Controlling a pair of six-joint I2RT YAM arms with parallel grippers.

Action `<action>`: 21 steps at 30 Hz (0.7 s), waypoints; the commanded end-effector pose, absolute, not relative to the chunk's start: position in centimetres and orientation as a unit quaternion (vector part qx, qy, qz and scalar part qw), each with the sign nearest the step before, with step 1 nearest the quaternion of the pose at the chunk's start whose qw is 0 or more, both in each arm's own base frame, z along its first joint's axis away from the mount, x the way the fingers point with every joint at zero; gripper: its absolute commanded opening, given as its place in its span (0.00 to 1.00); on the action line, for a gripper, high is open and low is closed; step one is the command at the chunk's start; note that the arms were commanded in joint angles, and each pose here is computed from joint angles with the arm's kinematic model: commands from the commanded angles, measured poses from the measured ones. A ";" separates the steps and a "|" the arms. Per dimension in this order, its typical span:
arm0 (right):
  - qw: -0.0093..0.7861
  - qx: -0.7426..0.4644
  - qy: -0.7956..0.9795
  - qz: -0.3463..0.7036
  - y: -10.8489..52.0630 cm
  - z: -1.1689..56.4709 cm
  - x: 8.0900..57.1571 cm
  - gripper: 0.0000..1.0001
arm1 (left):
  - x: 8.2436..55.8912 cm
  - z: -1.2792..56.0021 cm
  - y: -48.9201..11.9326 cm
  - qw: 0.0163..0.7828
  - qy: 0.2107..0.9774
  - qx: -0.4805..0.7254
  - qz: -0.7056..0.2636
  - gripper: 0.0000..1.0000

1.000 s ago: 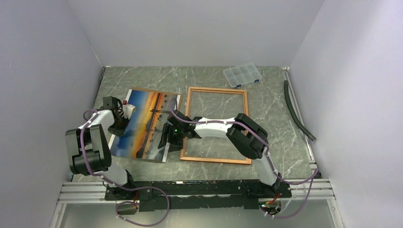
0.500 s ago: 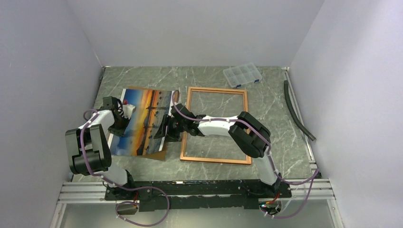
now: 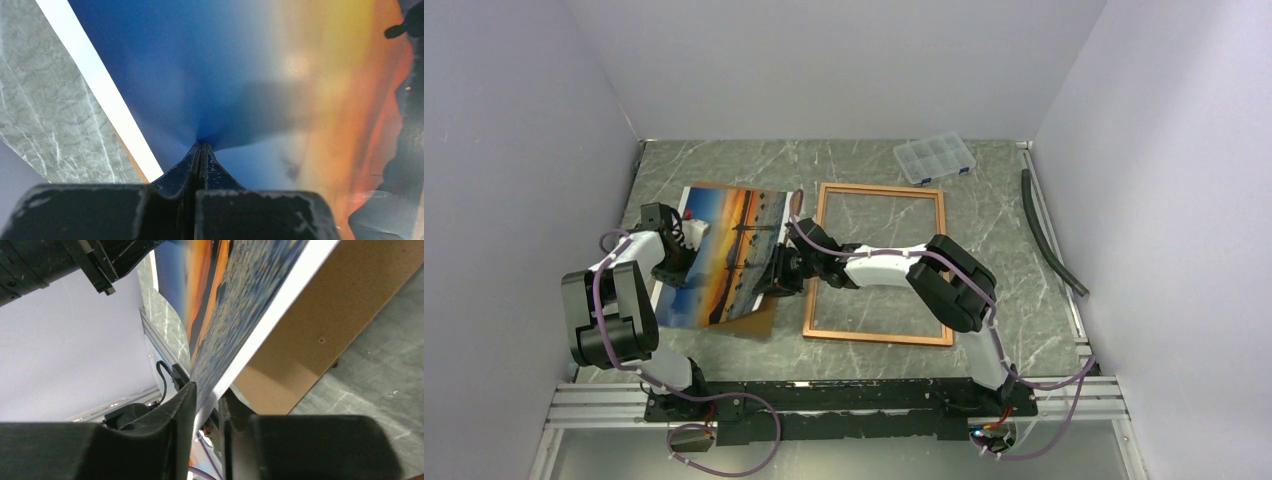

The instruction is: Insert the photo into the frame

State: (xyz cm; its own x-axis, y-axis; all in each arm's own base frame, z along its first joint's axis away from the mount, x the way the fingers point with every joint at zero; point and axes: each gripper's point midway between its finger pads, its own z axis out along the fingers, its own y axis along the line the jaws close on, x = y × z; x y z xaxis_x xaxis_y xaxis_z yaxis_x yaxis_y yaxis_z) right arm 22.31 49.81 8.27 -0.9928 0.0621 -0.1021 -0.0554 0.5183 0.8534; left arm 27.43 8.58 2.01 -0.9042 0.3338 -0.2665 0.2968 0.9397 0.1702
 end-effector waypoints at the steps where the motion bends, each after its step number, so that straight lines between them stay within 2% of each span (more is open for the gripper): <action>1: 0.079 -0.002 0.862 0.500 50.1 10.6 23.3 0.21 | 28.2 3.6 7.6 0.164 0.972 0.162 0.039 0.03; 5: 0.109 -0.025 0.875 0.470 49.2 11.3 24.1 0.02 | 29.5 7.3 6.9 0.194 0.969 0.150 0.020 0.13; 9: 0.173 -0.063 0.884 0.430 47.2 14.0 25.9 0.00 | 31.0 11.2 6.2 0.226 0.965 0.136 0.004 0.34; 11: 0.224 -0.092 0.885 0.397 45.6 16.6 26.9 0.00 | 31.5 12.8 6.0 0.243 0.961 0.132 0.003 0.39; 18: 0.373 -0.130 0.891 0.223 34.1 26.6 27.2 0.00 | 32.0 14.5 6.6 0.260 0.957 0.128 0.021 0.43; 21: 0.400 -0.122 0.899 0.125 28.7 28.7 26.0 0.00 | 31.9 13.9 6.8 0.256 0.958 0.127 0.027 0.43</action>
